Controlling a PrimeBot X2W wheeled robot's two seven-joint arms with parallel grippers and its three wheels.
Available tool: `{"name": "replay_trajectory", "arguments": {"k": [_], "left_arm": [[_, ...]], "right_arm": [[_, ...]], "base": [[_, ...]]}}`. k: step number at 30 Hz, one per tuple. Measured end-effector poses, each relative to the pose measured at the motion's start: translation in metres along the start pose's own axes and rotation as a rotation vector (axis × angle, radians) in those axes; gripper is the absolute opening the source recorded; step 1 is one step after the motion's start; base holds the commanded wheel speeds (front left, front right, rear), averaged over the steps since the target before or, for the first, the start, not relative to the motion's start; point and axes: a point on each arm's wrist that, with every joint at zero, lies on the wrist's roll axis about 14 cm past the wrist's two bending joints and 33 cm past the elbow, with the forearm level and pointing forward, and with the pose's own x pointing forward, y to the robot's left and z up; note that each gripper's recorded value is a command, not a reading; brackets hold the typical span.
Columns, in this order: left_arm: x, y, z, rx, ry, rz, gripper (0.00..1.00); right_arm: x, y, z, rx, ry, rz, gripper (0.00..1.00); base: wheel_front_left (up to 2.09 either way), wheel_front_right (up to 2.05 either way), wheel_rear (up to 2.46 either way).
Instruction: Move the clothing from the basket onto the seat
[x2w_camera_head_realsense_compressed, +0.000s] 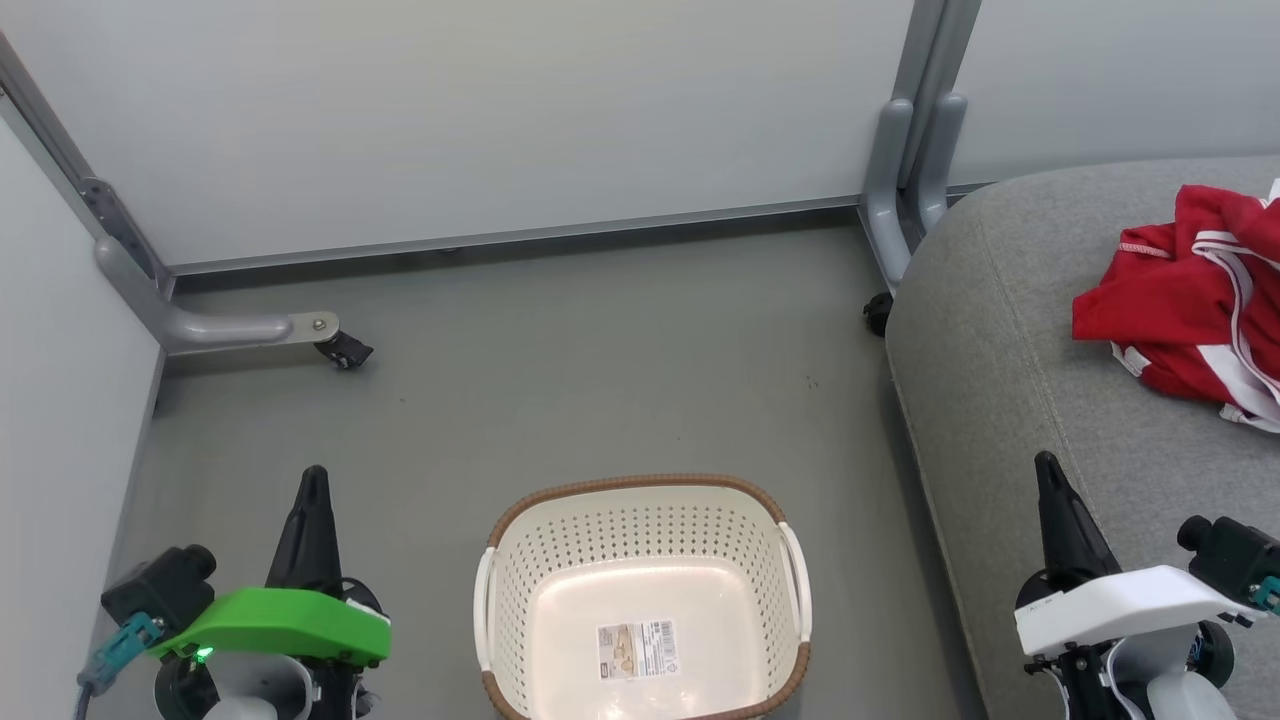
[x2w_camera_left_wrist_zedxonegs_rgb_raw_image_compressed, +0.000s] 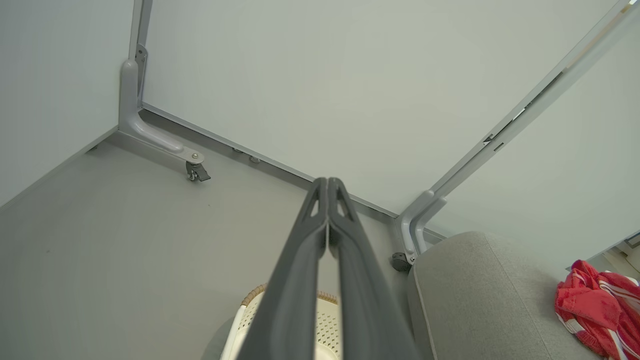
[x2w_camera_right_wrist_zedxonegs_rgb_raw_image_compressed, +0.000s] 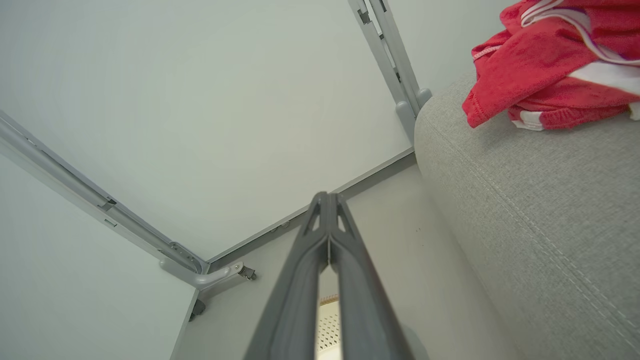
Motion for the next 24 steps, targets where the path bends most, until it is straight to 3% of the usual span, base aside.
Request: {"name": "replay_trajectory", "arguments": {"k": [24], "left_arm": [[0.005, 0.002, 0.000, -0.323, 0.026, 0.021, 0.00]], "right_arm": [[-0.002, -0.016, 0.003, 0.312, 0.009, -0.063, 0.00]], "base": [[0.00, 0.00, 0.00]]}}
